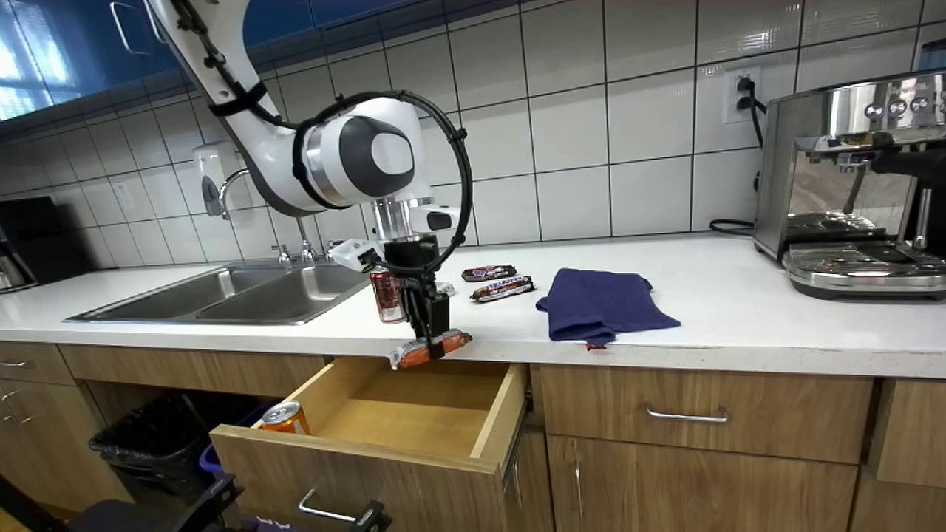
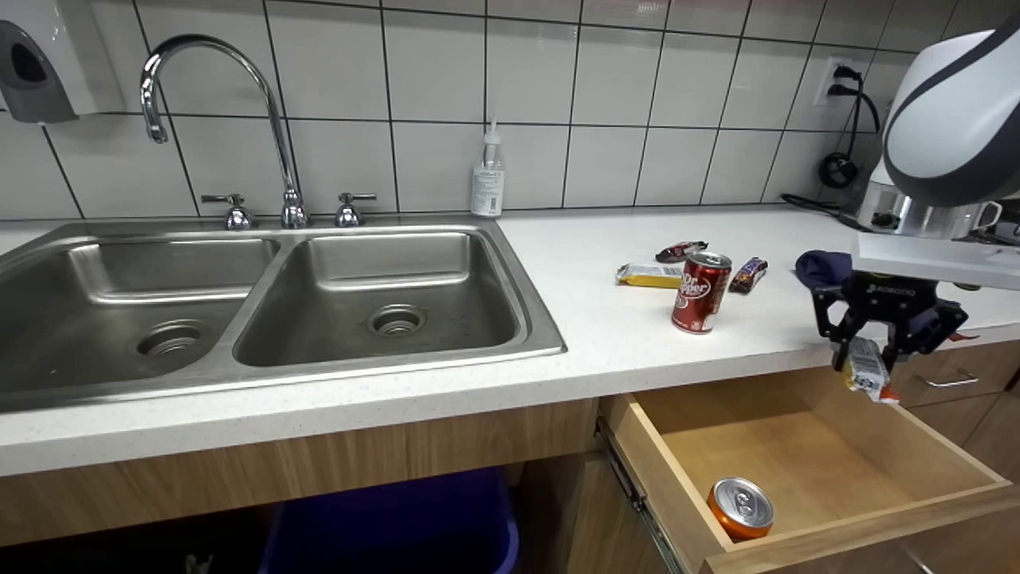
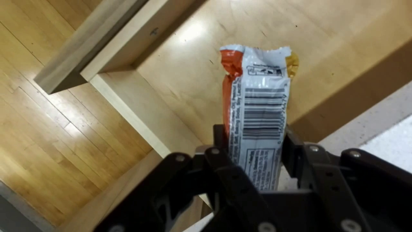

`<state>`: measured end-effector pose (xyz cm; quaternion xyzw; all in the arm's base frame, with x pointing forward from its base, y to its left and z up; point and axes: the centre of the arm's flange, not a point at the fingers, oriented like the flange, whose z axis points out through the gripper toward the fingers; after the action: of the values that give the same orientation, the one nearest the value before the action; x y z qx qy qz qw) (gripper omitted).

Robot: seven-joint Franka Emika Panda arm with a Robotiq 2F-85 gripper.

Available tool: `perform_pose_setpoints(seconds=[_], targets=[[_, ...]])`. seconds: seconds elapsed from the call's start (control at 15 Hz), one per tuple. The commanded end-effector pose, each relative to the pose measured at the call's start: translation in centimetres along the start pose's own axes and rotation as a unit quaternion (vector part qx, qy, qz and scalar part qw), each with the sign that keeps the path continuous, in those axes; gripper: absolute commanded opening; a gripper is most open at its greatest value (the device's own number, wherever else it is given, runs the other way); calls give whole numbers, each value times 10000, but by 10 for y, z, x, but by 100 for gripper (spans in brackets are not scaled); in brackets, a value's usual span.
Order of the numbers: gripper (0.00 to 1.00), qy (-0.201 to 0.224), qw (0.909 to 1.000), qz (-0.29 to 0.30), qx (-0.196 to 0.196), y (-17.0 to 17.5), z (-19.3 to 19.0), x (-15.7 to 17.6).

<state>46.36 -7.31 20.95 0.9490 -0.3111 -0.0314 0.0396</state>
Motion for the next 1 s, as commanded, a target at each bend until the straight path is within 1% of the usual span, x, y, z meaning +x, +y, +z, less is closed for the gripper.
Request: perform_pose_setpoints(seconds=[0.0,0.33,0.47,0.93], targets=[[18,103,9994,-323,-40,25,-4,-32],[18,84,9982,-566,-186,34,13,-47],[18,40,9979,-606,-222,36,21,-47],[18,135,9974,-664,-240,29,37,-40]])
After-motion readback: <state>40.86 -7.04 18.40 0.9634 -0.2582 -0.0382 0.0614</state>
